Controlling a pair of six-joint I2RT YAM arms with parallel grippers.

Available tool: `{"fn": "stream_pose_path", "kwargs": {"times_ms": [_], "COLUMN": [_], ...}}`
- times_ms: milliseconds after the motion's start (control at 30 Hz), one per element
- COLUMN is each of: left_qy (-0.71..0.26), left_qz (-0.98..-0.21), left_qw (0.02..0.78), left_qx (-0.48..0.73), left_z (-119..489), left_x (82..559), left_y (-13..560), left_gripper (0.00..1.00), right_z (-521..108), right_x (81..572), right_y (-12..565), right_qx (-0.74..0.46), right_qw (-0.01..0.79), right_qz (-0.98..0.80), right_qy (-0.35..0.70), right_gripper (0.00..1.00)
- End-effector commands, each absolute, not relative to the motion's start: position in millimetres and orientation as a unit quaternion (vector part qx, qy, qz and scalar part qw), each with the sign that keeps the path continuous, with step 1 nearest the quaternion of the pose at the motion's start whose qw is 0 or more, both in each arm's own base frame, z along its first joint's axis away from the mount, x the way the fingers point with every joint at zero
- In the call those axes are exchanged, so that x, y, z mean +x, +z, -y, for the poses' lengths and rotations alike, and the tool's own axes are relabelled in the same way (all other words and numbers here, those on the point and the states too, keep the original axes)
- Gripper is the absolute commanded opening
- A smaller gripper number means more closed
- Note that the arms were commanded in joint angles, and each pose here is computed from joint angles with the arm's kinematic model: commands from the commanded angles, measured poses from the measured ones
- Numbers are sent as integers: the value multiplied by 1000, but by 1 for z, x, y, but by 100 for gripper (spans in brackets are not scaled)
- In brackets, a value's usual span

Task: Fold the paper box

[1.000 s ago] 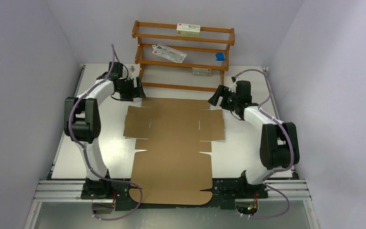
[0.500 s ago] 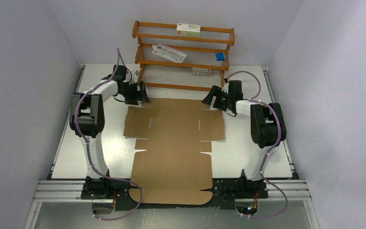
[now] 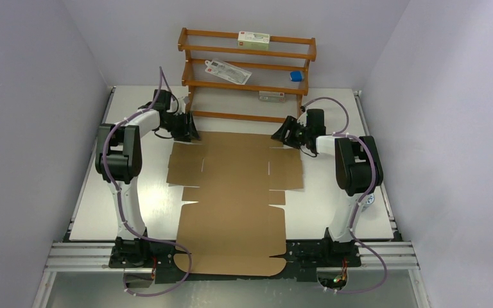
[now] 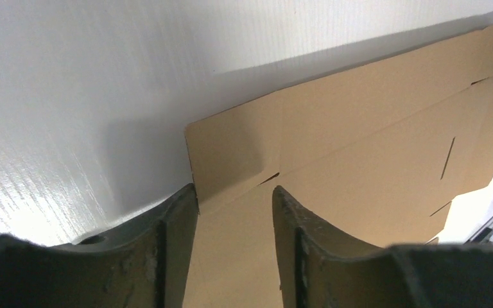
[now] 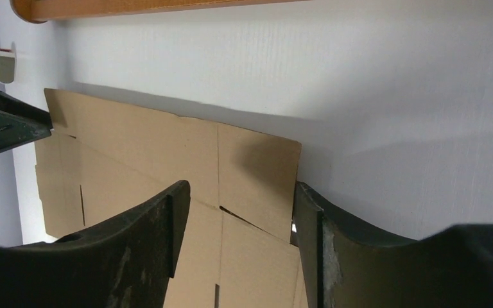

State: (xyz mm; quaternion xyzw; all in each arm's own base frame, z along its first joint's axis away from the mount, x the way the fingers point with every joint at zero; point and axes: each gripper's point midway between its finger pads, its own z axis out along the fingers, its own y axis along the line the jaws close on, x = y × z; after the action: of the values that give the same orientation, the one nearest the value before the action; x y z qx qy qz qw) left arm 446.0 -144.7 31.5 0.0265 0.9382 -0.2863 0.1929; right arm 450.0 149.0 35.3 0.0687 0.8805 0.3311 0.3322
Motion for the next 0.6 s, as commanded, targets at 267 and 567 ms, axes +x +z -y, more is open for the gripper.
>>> {"fn": "stream_pose_path", "kwargs": {"times_ms": [267,567], "left_qy": [-303,-249], "left_qz": [-928,-935], "left_qw": [212,244], "left_qx": [49,60], "left_z": [153,156], "left_x": [446,444], "left_y": [41,58], "left_gripper": [32,25], "right_z": [-162,-161], "right_x": [448,444], "right_y": [41,59], "right_qx": [53,24], "right_qw": [338,369], "right_qz": [-880,-895], "right_qy": [331,249], "right_gripper": [42,30]}}
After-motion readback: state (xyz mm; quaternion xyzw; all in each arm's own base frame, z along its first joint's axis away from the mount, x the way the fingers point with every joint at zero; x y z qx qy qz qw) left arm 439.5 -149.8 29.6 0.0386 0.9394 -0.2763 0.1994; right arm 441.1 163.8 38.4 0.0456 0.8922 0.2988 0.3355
